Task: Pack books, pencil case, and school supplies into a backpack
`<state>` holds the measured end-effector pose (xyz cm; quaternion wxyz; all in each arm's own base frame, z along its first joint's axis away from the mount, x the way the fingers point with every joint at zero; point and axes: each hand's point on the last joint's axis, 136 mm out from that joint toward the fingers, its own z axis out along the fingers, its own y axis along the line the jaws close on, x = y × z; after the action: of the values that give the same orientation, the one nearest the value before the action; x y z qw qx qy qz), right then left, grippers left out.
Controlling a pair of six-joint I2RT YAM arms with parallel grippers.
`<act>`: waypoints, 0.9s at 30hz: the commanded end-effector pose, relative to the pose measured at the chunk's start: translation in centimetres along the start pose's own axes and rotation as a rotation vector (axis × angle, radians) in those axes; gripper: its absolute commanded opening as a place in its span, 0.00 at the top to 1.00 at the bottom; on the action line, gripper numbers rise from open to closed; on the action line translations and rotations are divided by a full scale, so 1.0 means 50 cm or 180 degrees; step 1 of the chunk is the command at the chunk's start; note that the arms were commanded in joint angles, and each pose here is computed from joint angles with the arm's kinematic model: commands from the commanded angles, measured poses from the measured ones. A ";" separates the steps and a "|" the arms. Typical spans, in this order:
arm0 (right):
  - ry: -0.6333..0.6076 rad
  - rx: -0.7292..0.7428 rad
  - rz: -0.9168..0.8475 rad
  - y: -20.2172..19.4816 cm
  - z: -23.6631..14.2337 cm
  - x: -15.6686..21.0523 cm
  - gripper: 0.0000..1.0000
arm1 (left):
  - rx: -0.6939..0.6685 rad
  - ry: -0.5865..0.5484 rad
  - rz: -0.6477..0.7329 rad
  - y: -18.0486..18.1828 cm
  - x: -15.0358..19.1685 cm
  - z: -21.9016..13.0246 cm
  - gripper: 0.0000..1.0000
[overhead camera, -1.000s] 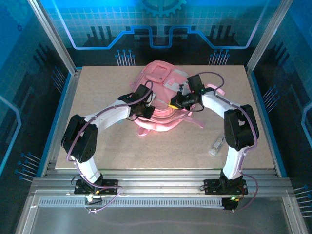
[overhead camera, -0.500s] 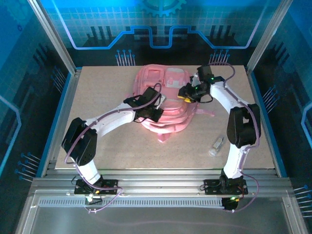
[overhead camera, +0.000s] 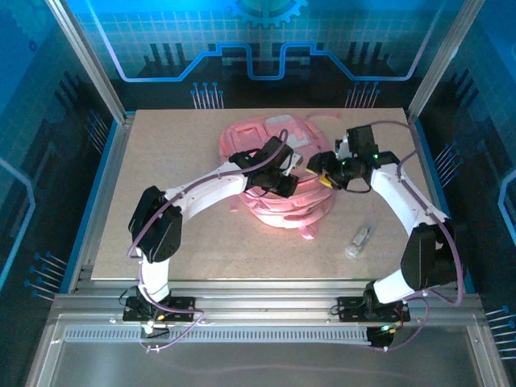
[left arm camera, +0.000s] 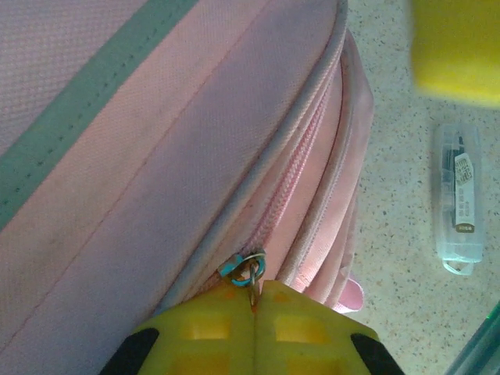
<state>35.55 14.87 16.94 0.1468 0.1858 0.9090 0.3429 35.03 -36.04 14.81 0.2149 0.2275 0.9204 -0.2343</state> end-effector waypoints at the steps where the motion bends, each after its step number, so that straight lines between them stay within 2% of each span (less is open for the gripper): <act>1: 0.0011 -0.0194 0.0410 0.002 0.025 0.015 0.39 | 0.0261 -0.0032 0.0016 -0.047 -0.018 -0.011 1.00; 12: -0.0110 -0.0387 0.0588 0.028 0.095 -0.037 0.43 | 0.0187 0.0107 0.0083 -0.044 0.039 -0.014 1.00; 13: -0.0097 -0.0350 0.0586 0.026 0.105 -0.034 0.48 | 0.0188 0.0103 0.0078 -0.045 0.041 -0.014 1.00; 14: -0.0080 -0.0338 0.0582 0.025 0.113 -0.032 0.57 | 0.0190 0.0102 0.0071 -0.045 0.043 -0.015 1.00; 17: -0.0036 -0.0296 0.0606 0.011 0.136 -0.023 0.96 | 0.0136 0.0076 0.0067 -0.037 0.045 -0.016 1.00; 18: -0.0050 -0.0292 0.0605 0.008 0.138 -0.023 1.00 | 0.0081 0.0082 0.0086 -0.030 0.049 -0.017 1.00; 21: -0.0099 -0.0208 0.0493 0.000 0.129 -0.023 1.00 | -0.0219 0.0184 0.0247 0.008 0.072 -0.023 1.00; 24: -0.0166 -0.0025 0.0279 -0.011 0.108 -0.030 1.00 | -0.0641 0.0391 0.0416 0.077 0.112 -0.039 1.00; 27: -0.0210 0.0119 0.0089 -0.024 0.095 -0.036 1.00 | -0.0819 0.0552 0.0350 0.140 0.150 -0.067 1.00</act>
<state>37.48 17.59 11.41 0.1060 0.2530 0.8917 0.3601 33.24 -31.89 11.68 0.2089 0.2562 0.9317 -0.1505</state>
